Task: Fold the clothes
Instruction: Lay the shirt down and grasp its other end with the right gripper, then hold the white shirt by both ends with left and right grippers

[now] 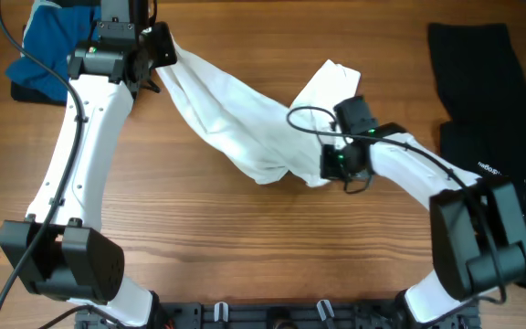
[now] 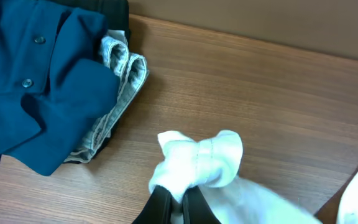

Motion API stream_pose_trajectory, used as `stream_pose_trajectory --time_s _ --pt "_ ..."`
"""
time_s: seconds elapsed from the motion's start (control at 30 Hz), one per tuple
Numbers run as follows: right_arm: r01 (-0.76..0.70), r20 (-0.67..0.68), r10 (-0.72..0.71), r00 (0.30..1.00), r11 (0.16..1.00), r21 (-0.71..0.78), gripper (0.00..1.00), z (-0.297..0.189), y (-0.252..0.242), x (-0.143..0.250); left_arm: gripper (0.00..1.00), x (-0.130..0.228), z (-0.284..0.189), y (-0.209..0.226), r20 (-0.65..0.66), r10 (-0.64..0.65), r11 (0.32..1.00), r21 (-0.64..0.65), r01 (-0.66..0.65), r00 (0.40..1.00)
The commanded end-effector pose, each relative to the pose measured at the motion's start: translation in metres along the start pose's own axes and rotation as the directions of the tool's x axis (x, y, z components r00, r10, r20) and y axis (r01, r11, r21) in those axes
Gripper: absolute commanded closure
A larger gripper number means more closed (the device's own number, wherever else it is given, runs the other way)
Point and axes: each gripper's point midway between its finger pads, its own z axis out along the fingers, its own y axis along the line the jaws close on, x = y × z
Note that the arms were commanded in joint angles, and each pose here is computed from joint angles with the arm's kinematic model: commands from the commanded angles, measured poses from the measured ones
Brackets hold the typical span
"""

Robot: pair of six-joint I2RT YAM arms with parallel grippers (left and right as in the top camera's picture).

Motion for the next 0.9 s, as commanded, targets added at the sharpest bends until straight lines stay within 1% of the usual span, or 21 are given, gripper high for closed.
stream_pose_trajectory --time_s 0.0,0.03,0.13,0.23,0.37,0.53,0.77,0.87 --pt "-0.022 0.104 0.024 0.994 1.000 -0.020 0.96 -0.072 -0.010 -0.022 0.96 -0.002 -0.001 -0.001 0.000 -0.015 1.000 0.001 0.015 1.000" --pt "-0.026 0.091 0.028 0.995 0.999 -0.031 0.96 -0.092 -0.014 -0.016 0.96 -0.001 -0.001 0.000 -0.004 -0.015 1.000 -0.003 0.015 1.000" --pt "-0.044 0.027 0.046 0.999 0.998 -0.052 0.96 -0.128 -0.021 0.007 0.96 0.001 -0.001 0.001 -0.015 -0.013 1.000 -0.006 0.013 1.000" --pt "-0.046 -0.060 0.043 0.997 0.998 -0.040 0.96 -0.134 -0.027 0.031 0.96 0.003 -0.001 0.001 -0.022 -0.012 1.000 -0.008 0.012 1.000" --pt "-0.033 -0.160 0.030 0.987 0.999 -0.018 0.96 -0.122 -0.032 0.043 0.96 0.006 -0.002 0.002 -0.032 -0.010 1.000 -0.011 0.010 0.999" --pt "-0.025 -0.231 0.024 0.973 1.000 -0.005 0.96 -0.092 -0.037 0.036 0.96 0.010 0.000 0.003 -0.045 -0.009 1.000 -0.015 0.008 0.999" --pt "-0.038 -0.251 0.037 0.967 0.999 0.001 0.96 -0.046 -0.043 0.015 0.96 0.026 0.010 0.005 -0.091 -0.004 1.000 -0.024 0.001 0.996" --pt "-0.057 -0.248 0.056 0.967 0.998 0.002 0.96 -0.034 -0.050 0.008 0.96 0.031 0.014 0.006 -0.105 -0.002 1.000 -0.028 -0.001 0.995"
